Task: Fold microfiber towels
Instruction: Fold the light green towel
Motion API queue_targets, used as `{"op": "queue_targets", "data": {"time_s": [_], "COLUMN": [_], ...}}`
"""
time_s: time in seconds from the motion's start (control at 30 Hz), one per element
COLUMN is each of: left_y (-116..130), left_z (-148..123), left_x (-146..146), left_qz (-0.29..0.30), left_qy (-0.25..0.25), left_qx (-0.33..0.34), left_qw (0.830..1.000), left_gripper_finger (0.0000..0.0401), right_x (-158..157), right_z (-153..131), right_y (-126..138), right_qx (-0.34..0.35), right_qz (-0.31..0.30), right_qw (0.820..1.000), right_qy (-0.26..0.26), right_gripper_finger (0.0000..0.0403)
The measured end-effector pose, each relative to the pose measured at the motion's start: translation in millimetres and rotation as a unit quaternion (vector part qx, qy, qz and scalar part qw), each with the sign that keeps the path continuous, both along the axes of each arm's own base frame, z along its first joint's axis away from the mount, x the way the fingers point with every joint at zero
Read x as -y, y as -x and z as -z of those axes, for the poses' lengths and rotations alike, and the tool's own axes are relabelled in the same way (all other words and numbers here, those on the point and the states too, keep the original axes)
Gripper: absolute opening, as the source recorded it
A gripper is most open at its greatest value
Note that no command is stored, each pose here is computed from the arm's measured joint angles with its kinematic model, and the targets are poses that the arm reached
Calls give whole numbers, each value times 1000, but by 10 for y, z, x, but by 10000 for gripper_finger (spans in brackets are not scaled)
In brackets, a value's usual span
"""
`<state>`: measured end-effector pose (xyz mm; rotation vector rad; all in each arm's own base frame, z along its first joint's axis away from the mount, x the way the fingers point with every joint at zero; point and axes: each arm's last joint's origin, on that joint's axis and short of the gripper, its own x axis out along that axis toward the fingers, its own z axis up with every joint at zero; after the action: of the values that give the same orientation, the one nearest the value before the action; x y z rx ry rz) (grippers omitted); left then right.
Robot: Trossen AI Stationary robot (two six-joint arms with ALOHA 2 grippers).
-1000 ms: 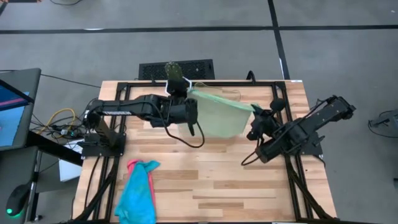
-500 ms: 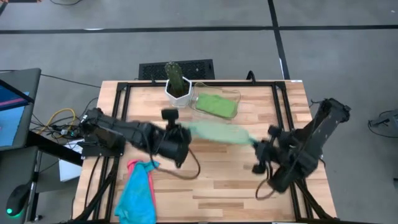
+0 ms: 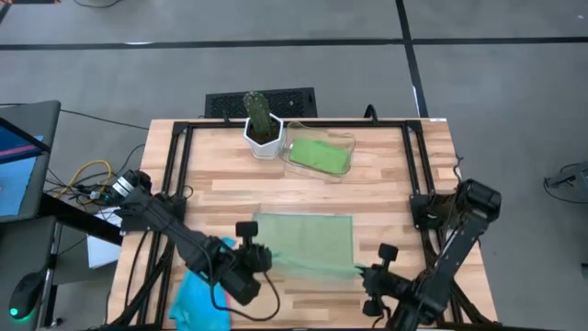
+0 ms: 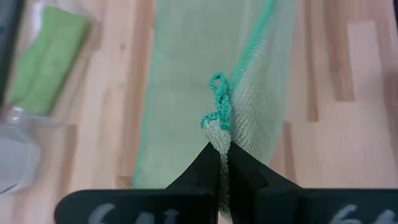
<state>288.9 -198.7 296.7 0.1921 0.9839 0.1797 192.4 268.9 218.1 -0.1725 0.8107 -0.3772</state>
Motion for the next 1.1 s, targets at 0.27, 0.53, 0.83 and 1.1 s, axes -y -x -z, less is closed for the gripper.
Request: {"op": "queue_targets", "data": {"time_s": [0.27, 0.53, 0.83, 1.1], "left_y": [-19, -103, -181, -169], "left_z": [216, 377, 586, 731], "left_x": [-77, -314, -461, -537], "left_qz": [9, -24, -22, -26], "left_qy": [-37, -34, -42, -38], "left_qx": [-17, -50, -50, -67], "left_qw": [999, 998, 998, 997], "left_gripper_finger": [0, 0, 0, 0], "right_x": [97, 303, 527, 626], "right_z": [7, 178, 393, 474], "right_y": [-46, -208, -255, -353], "right_qx": [-13, -64, -126, -135], "right_qz": [19, 47, 75, 63], "right_qw": [999, 997, 989, 989], "right_qy": [24, 20, 16, 19], "right_gripper_finger": [11, 11, 13, 17]}}
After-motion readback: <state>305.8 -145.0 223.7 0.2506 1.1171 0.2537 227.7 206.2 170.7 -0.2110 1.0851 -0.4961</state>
